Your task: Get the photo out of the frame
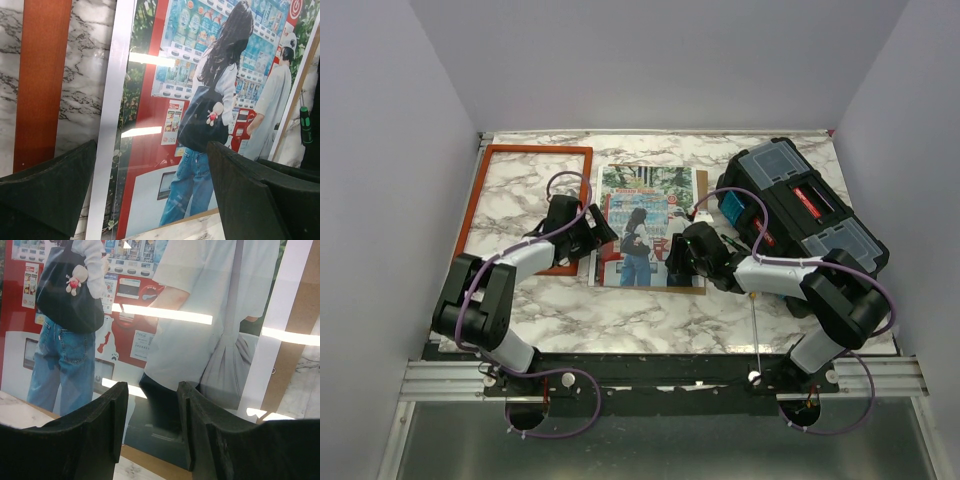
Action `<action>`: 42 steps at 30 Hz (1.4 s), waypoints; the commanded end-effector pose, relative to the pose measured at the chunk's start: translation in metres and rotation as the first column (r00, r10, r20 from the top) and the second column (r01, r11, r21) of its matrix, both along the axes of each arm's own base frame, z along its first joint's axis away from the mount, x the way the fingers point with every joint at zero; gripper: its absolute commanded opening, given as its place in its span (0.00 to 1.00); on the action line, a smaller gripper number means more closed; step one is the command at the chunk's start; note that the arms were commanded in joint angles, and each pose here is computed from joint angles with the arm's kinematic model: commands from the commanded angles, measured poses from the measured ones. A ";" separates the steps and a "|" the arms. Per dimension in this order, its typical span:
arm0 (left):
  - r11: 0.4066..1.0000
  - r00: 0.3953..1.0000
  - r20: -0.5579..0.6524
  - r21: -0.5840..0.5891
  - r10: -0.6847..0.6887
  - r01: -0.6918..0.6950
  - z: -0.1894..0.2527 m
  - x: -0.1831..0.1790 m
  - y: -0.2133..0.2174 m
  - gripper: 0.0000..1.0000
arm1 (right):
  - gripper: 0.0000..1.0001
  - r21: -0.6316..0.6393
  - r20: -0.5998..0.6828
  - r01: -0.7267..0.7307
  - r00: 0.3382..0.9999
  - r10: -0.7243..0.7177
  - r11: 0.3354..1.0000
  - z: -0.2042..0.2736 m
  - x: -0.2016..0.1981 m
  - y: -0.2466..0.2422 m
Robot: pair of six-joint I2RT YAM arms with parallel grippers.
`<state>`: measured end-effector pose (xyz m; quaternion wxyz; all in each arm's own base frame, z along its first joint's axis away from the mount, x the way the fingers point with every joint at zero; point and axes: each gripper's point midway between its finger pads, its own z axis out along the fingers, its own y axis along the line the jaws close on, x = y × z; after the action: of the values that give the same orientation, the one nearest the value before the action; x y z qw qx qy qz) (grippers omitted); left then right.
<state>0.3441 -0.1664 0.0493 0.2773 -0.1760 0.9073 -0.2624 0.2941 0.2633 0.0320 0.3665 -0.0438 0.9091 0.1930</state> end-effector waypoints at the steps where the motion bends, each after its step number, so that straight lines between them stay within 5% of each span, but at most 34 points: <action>1: 0.998 1.000 0.012 -0.069 0.001 -0.001 0.008 -0.013 -0.007 0.93 | 0.51 -0.059 -0.121 -0.030 0.992 0.023 0.998 -0.031 -0.024 -0.013; 17: 0.986 0.998 0.059 -0.167 -0.008 0.018 0.042 -0.020 -0.017 0.93 | 0.51 -0.072 -0.147 -0.058 0.988 0.047 0.996 -0.043 -0.027 -0.011; 25: 0.968 1.000 0.018 -0.249 -0.002 0.007 0.033 -0.029 -0.025 0.80 | 0.51 -0.067 -0.143 -0.060 0.988 0.050 0.996 -0.039 -0.026 -0.010; 42: 0.996 0.998 -0.038 -0.076 0.046 -0.049 -0.001 -0.047 0.006 0.67 | 0.51 -0.063 -0.133 -0.073 0.989 0.064 0.995 -0.033 -0.022 -0.006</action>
<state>0.3058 -0.1658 0.0533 0.2606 -0.2204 0.8892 -0.3046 0.2967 0.2702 0.0323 0.3639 -0.0573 0.9067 0.2053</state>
